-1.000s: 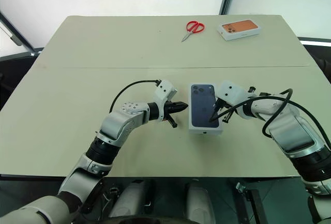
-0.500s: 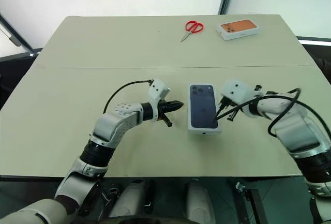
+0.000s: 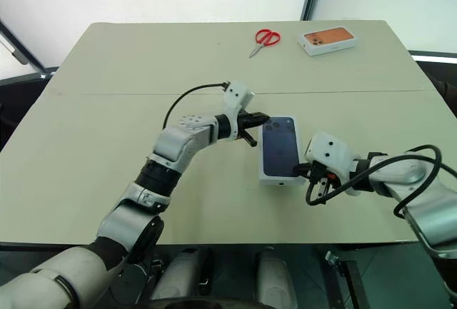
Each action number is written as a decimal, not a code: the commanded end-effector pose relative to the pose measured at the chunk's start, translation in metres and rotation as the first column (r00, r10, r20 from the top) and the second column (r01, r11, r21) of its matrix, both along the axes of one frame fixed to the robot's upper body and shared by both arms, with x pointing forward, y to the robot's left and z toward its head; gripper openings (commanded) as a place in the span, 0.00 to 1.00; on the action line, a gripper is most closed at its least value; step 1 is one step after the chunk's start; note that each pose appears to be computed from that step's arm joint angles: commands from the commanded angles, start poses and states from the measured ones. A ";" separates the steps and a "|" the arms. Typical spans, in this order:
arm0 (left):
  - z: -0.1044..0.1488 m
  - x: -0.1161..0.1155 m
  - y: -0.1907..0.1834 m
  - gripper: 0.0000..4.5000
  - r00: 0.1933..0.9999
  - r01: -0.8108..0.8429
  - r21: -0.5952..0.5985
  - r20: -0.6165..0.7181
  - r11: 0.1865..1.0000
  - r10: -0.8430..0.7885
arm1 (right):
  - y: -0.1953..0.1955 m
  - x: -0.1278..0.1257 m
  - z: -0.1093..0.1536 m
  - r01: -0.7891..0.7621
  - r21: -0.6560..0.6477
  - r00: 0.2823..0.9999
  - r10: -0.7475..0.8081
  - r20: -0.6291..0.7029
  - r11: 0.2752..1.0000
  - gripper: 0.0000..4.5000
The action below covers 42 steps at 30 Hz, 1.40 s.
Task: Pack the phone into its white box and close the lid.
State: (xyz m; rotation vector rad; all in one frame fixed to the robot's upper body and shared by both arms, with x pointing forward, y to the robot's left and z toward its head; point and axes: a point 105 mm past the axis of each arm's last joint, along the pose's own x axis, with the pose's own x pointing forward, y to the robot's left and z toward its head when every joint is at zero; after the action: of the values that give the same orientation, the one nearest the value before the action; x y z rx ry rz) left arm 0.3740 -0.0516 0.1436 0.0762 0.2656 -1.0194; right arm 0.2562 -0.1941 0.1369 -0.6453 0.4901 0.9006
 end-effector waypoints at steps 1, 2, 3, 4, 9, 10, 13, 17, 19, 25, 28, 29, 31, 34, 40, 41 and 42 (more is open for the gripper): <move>-0.017 -0.001 -0.007 0.00 1.000 0.018 0.105 -0.007 0.994 -0.017 | 0.001 0.000 -0.010 0.019 -0.053 1.000 -0.018 0.013 0.998 0.01; -0.021 -0.004 -0.009 0.00 0.999 0.031 0.115 -0.011 0.993 -0.030 | 0.000 -0.001 -0.013 0.025 -0.059 1.000 -0.024 0.009 0.998 0.01; -0.023 -0.006 -0.011 0.00 0.999 0.044 0.119 -0.017 0.992 -0.042 | 0.000 -0.001 -0.015 0.027 -0.061 1.000 -0.026 0.008 0.998 0.01; -0.027 -0.009 -0.012 0.00 0.998 0.059 0.128 -0.026 0.990 -0.056 | -0.001 -0.001 -0.017 0.030 -0.069 1.000 -0.030 0.007 0.997 0.01; -0.039 -0.015 -0.011 0.00 0.997 0.056 0.140 -0.052 0.989 -0.049 | -0.003 0.000 -0.020 0.046 -0.067 0.999 -0.045 0.011 0.997 0.01; -0.035 -0.014 -0.011 0.00 0.998 0.046 0.111 -0.041 0.993 -0.041 | -0.003 0.002 -0.017 0.051 -0.053 0.998 -0.050 0.025 0.997 0.01; -0.005 -0.005 0.000 0.00 0.999 -0.019 -0.047 0.028 0.999 0.020 | -0.002 0.019 0.009 0.087 0.030 0.984 -0.091 0.153 0.996 0.01; 0.027 0.007 0.044 0.00 0.976 -0.164 -0.206 0.111 0.965 0.189 | -0.023 0.053 0.045 0.218 0.161 0.908 -0.261 0.328 0.962 0.01; 0.032 0.006 0.077 0.00 0.952 -0.230 -0.222 0.150 0.948 0.266 | -0.035 0.066 0.054 0.269 0.203 0.875 -0.327 0.357 0.942 0.01; 0.026 -0.023 0.201 0.00 0.842 -0.471 -0.136 0.223 0.871 0.491 | -0.061 0.086 0.067 0.307 0.403 0.844 -0.443 0.304 0.862 0.01; 0.024 -0.034 0.226 0.00 0.814 -0.524 -0.086 0.243 0.847 0.528 | -0.064 0.088 0.062 0.281 0.371 0.866 -0.400 0.300 0.885 0.01; 0.025 -0.041 0.237 0.00 0.803 -0.543 -0.073 0.247 0.837 0.543 | -0.064 0.087 0.059 0.269 0.376 0.878 -0.386 0.281 0.887 0.01; 0.025 -0.053 0.255 0.00 0.787 -0.570 -0.058 0.248 0.820 0.565 | -0.062 0.087 0.055 0.239 0.379 0.904 -0.348 0.250 0.894 0.01; 0.021 -0.065 0.265 0.00 0.781 -0.588 -0.031 0.239 0.808 0.577 | -0.062 0.087 0.051 0.214 0.385 0.922 -0.316 0.224 0.898 0.01; 0.012 -0.074 0.275 0.00 0.765 -0.620 -0.004 0.221 0.785 0.605 | -0.052 0.087 0.050 0.162 0.413 0.947 -0.258 0.189 0.896 0.01; 0.011 -0.075 0.276 0.00 0.761 -0.625 -0.006 0.218 0.781 0.611 | -0.049 0.087 0.050 0.148 0.417 0.952 -0.243 0.184 0.897 0.01; 0.011 -0.075 0.276 0.00 0.760 -0.627 -0.008 0.215 0.779 0.613 | -0.047 0.086 0.050 0.140 0.418 0.955 -0.234 0.181 0.897 0.01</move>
State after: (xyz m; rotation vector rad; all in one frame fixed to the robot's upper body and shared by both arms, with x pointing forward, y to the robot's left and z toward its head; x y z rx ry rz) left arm 0.3018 0.2206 0.1414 0.1222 0.1616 -0.3452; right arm 0.3436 -0.2474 0.1709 -0.2937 0.2030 0.6715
